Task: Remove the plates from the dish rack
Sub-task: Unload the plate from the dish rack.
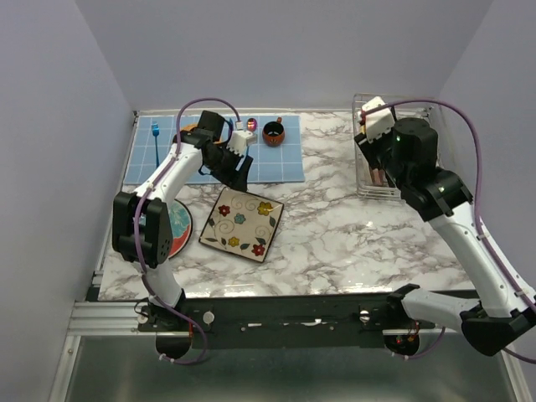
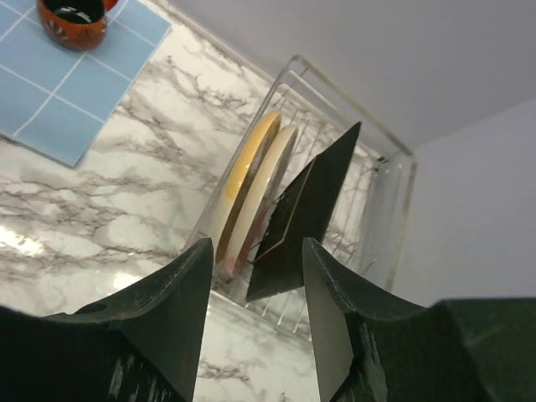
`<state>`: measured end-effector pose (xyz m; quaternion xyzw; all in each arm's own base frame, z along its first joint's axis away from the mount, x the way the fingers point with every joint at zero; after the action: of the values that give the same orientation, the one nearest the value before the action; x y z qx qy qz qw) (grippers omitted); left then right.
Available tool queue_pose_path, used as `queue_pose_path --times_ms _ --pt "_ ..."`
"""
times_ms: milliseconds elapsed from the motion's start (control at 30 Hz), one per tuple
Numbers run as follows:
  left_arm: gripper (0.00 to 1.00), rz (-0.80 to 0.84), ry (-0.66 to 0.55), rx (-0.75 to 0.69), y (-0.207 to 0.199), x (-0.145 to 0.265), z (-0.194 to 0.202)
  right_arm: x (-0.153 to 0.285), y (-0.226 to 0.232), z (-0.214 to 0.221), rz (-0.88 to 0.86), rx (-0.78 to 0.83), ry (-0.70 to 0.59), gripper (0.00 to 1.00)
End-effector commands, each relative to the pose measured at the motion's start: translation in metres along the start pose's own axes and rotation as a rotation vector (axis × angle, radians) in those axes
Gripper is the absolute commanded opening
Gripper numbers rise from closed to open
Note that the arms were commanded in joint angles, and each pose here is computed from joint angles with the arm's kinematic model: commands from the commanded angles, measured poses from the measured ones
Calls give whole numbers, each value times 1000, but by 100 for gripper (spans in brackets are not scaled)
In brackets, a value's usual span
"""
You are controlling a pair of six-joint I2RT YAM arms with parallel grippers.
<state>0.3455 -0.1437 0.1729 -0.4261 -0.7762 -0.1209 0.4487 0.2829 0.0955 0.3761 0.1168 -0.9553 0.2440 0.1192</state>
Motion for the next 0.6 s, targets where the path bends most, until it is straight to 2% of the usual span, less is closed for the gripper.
queue_pose_path --times_ms 0,200,433,567 --pt "72 26 -54 -20 -12 13 -13 -10 4 17 -101 -196 108 55" --pt "72 32 -95 -47 -19 25 -19 -28 -2 51 -119 -282 200 54" --pt "73 22 -112 -55 -21 32 -22 -38 -27 58 -63 -335 172 53" --pt "73 24 -112 -53 -22 31 -22 -44 -38 70 -29 -356 204 54"
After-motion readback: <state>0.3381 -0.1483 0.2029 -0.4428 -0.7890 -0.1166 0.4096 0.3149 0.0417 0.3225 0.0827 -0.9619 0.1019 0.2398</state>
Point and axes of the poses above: each gripper's point midway between its finger pads, its own x axis back along the fingers, its own y axis along the line the jaws close on, z = x × y, the point moved 5 cm from there along x, back along the fingers, and after that the axes turned 8 degrees about -x, right-handed, at the moved point
